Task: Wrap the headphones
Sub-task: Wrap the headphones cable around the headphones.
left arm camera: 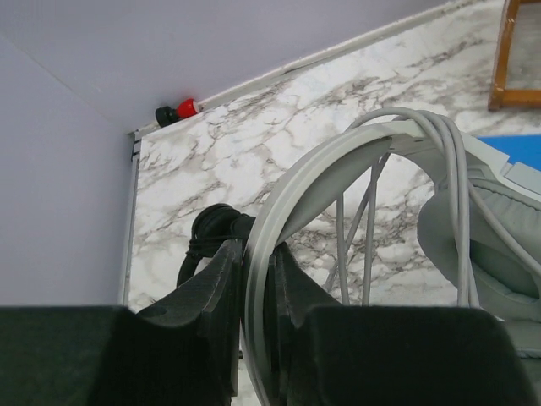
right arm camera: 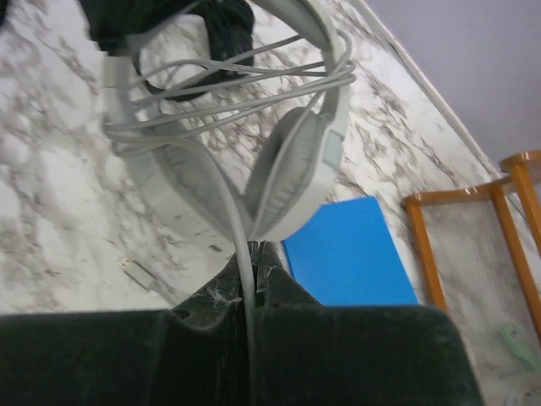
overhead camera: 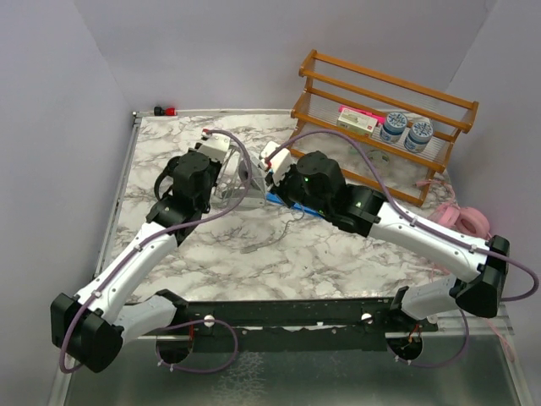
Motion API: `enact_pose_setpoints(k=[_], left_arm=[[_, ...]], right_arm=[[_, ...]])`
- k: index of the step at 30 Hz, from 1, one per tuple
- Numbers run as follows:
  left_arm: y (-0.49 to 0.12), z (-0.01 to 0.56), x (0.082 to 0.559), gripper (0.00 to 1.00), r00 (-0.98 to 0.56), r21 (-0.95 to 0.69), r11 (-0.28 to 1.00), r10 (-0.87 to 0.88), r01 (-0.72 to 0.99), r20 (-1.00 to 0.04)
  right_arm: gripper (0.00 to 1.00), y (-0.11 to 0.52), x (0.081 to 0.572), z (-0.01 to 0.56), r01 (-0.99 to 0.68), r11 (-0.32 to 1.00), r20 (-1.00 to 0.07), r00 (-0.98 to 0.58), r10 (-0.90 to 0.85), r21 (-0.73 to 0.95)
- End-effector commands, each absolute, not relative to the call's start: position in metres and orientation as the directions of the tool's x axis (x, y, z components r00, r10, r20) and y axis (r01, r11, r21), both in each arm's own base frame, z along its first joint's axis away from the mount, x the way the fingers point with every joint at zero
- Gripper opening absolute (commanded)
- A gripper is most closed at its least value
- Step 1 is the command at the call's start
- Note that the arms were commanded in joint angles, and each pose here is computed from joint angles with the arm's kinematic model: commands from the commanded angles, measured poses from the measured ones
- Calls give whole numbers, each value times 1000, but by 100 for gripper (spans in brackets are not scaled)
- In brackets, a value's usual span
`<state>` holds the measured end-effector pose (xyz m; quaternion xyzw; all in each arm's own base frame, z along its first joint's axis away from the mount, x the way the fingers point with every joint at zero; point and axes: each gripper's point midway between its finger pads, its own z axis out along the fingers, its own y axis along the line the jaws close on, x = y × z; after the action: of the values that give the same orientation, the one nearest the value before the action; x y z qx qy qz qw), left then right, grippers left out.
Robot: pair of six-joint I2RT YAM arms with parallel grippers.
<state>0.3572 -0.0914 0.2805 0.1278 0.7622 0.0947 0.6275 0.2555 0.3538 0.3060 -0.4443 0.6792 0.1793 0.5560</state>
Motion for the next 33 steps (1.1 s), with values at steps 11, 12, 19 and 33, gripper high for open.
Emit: enact_pose_setpoints(k=[11,12,19,33], left_arm=[[-107,284,316,0,-131,383,887,425,257,-896],[-109,283,313,0,-133,374,886,420,272,-898],[-153,290,281,0,-77,235,817,321,527,-944],[-184,371,251,0,-274,-271,794,-138,544,-952]], right_arm=[[4,306,340,298,-668,713,-934,-75,-349,-213],[4,301,345,298,-659,723,-937,-82,-340,-204],[4,281,378,277,-627,765,-942,-150,-300,-144],[5,307,360,254,-857,501,-979,-187,-84,121]])
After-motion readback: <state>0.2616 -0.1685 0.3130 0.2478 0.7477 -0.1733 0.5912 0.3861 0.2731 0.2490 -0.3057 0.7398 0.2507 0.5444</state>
